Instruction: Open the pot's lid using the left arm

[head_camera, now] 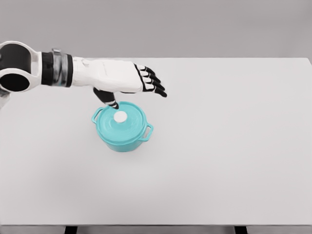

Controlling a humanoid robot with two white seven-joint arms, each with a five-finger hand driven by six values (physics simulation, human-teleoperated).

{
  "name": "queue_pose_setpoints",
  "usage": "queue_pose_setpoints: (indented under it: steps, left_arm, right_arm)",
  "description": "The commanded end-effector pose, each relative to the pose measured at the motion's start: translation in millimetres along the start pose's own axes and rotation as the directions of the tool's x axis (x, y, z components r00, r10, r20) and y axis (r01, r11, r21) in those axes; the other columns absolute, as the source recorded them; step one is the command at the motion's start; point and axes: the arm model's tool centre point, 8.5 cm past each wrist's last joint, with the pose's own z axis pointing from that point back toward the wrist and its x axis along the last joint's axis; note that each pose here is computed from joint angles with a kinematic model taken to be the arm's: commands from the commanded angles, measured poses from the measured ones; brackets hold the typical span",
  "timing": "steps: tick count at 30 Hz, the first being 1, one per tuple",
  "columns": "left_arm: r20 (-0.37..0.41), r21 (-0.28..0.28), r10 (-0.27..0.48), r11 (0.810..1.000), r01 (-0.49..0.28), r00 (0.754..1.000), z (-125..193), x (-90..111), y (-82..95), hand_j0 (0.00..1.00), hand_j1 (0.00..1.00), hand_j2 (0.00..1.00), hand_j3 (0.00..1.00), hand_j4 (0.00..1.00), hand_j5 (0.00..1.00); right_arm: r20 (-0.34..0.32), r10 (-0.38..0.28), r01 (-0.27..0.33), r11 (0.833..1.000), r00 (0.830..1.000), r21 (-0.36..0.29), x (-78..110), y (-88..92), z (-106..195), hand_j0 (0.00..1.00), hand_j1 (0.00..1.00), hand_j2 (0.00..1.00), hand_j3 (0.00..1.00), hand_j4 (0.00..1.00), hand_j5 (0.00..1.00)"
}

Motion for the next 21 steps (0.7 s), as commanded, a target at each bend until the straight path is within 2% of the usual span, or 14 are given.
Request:
queue_pose_setpoints:
  steps: [1, 8, 13, 21]
  left_arm:
    - [-0.047, -0.090, 0.084, 0.992, -0.088, 0.995, -13.7, -2.9, -29.1, 1.00, 1.00, 1.00, 1.00, 1.00, 1.00]
    - [-0.082, -0.124, 0.083, 0.988, -0.093, 0.993, 16.7, -12.6, -45.4, 1.00, 1.00, 1.00, 1.00, 1.00, 1.00]
    - [-0.077, -0.130, 0.089, 0.987, -0.098, 0.993, 15.3, -11.6, -49.6, 1.00, 1.00, 1.00, 1.00, 1.00, 1.00]
    - [-0.080, -0.146, 0.077, 0.985, -0.088, 0.994, 7.2, -10.7, -56.4, 0.85, 0.85, 0.85, 0.85, 0.85, 0.85]
  right_arm:
    - [0.000, 0.000, 0.000, 1.000, 1.000, 0.000, 0.0, 0.0, 0.0, 1.00, 1.00, 1.00, 1.00, 1.00, 1.00]
    - [0.000, 0.000, 0.000, 1.000, 1.000, 0.000, 0.0, 0.0, 0.0, 1.00, 1.00, 1.00, 1.00, 1.00, 1.00]
    - [0.000, 0.000, 0.000, 1.000, 1.000, 0.000, 0.0, 0.0, 0.0, 1.00, 1.00, 1.00, 1.00, 1.00, 1.00]
    - [0.000, 0.000, 0.000, 1.000, 1.000, 0.000, 0.0, 0.0, 0.0, 1.00, 1.00, 1.00, 1.00, 1.00, 1.00]
